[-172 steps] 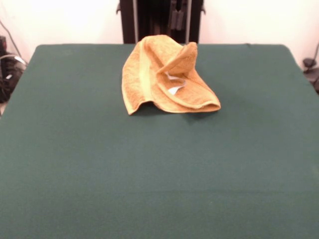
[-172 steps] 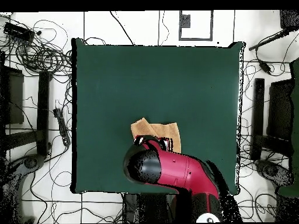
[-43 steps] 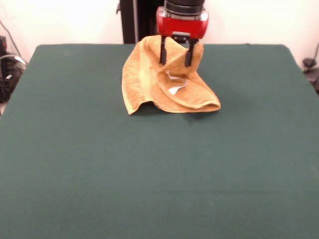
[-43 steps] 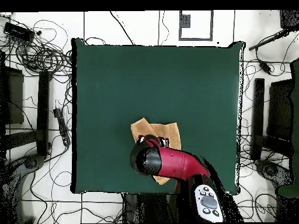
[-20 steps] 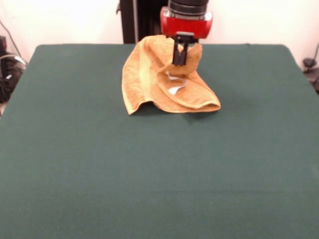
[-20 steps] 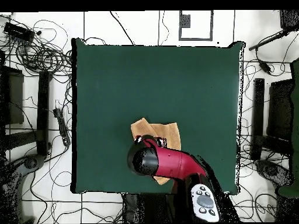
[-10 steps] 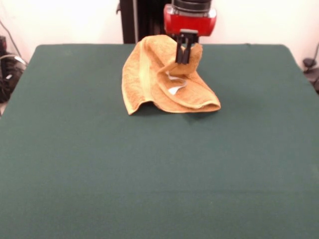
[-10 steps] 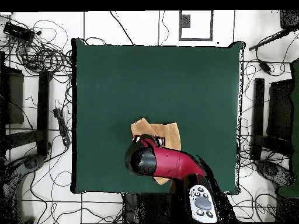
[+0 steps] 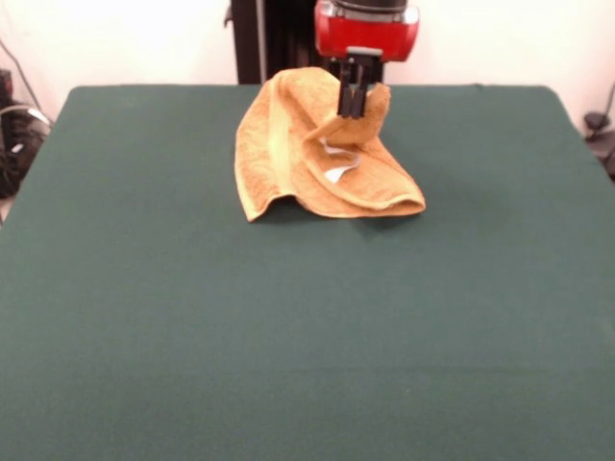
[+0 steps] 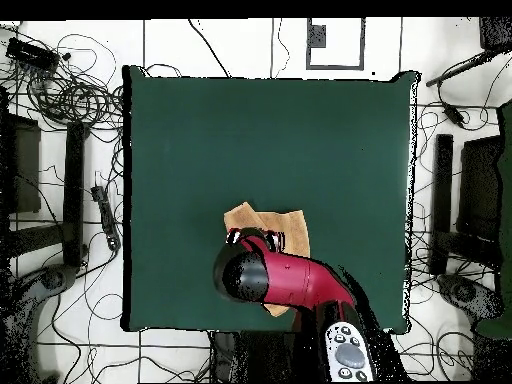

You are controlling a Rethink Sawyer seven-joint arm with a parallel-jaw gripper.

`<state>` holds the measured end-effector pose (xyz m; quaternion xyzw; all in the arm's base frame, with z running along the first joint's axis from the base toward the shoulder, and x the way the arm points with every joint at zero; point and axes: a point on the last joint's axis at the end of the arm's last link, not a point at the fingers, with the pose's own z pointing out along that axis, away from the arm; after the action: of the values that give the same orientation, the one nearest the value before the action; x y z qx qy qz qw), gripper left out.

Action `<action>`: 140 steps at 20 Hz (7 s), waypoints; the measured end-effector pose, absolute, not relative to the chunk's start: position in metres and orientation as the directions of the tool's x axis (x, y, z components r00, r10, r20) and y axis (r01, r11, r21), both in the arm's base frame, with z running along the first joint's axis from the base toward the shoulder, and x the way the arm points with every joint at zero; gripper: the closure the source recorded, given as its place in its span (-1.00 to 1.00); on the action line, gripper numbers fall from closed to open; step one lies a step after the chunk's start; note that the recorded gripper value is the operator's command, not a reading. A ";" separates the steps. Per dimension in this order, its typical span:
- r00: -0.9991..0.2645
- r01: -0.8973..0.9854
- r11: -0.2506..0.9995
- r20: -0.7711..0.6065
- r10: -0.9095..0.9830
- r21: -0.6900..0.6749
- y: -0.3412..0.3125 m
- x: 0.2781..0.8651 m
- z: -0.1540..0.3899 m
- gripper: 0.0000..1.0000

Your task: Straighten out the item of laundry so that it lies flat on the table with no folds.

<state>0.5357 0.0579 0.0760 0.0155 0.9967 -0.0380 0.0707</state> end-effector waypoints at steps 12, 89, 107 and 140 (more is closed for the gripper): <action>-0.990 0.036 0.997 -0.141 0.025 -0.073 0.058 0.535 0.075 -1.00; -0.985 0.094 0.992 -0.156 0.080 -0.079 0.026 0.573 0.179 -1.00; -0.992 0.082 0.993 -0.101 0.074 -0.079 0.027 0.564 0.153 -1.00; -0.998 0.059 0.994 0.017 0.061 -0.087 0.007 0.530 0.070 -1.00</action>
<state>0.5299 0.0067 0.0698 0.0300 0.9986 -0.0431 -0.0096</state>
